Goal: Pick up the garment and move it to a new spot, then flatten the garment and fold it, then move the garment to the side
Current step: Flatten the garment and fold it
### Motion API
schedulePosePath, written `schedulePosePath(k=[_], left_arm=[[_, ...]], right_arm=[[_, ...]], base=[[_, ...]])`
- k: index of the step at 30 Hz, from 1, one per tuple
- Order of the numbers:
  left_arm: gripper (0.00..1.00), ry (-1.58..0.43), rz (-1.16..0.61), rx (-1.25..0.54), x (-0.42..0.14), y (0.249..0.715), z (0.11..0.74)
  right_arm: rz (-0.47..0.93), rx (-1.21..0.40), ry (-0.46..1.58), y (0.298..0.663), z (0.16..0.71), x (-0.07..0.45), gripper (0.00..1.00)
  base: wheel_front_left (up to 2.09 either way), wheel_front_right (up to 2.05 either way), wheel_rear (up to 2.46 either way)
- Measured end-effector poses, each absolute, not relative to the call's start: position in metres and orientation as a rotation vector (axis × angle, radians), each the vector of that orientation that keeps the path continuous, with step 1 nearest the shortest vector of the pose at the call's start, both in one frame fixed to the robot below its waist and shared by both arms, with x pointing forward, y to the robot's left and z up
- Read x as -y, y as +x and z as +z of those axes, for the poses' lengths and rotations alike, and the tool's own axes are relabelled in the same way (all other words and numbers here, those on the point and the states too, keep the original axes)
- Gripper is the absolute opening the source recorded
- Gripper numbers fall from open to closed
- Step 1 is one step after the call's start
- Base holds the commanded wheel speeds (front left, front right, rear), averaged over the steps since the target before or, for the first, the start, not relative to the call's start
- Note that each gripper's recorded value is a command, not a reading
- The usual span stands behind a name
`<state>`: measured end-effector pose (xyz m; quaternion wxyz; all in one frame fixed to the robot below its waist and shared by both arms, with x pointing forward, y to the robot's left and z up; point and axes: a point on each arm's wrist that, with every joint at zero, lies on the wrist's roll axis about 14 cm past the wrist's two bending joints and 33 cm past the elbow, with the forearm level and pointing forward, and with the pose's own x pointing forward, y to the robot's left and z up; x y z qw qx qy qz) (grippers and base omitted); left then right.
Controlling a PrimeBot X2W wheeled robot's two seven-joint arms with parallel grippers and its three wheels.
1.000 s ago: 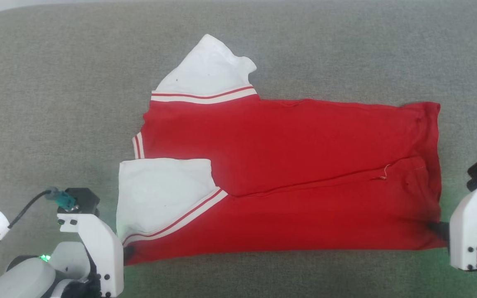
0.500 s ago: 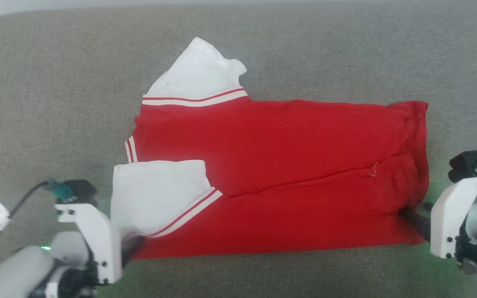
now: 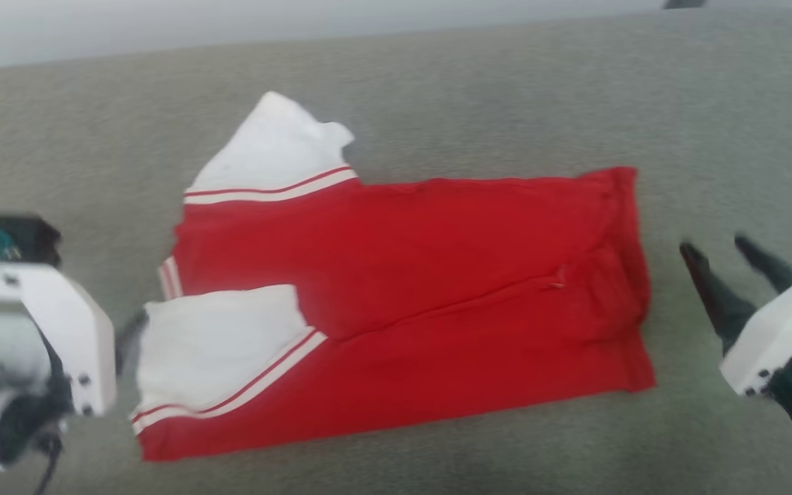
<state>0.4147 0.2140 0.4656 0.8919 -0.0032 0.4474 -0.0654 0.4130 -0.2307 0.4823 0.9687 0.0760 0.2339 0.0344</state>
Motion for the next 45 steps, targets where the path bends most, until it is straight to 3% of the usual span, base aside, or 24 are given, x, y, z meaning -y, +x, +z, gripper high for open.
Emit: schedulePosePath(k=[2, 10, 20, 32, 33, 34, 45], left_arm=[[1.0, -0.004, -0.202, -0.866, -0.197, 0.442, 0.48], [1.0, 0.08, -0.308, -0.738, -0.169, 0.517, 0.497], [1.0, 0.14, -0.371, -0.773, -0.137, 0.598, 0.462], [1.0, 0.129, -0.368, -0.969, -0.112, 0.635, 0.387], [0.25, 0.12, -0.362, -0.997, -0.111, 0.635, 0.383], [0.0, 0.116, -0.359, -1.017, -0.111, 0.634, 0.38], [0.0, 0.112, -0.411, -1.01, -0.094, 0.638, 0.379]], right_arm=[[0.037, -0.29, 0.13, 0.419, 0.513, 0.237, 1.0], [-0.068, -0.033, 0.096, 0.414, 0.552, 0.258, 1.0], [-0.115, -0.041, 0.091, 0.41, 0.536, 0.264, 1.0], [-0.113, -0.146, 0.098, 0.428, 0.498, 0.264, 1.0], [-0.106, -0.156, 0.105, 0.431, 0.495, 0.263, 1.0], [-0.095, -0.174, 0.104, 0.433, 0.492, 0.26, 1.0], [0.036, -0.382, 0.116, 0.481, 0.452, 0.23, 1.0]], base=[[0.0, 0.0, 0.0], [0.0, 0.0, 0.0], [0.0, 0.0, 0.0], [0.0, 0.0, 0.0], [0.0, 0.0, 0.0], [0.0, 0.0, 0.0], [0.0, 0.0, 0.0]])
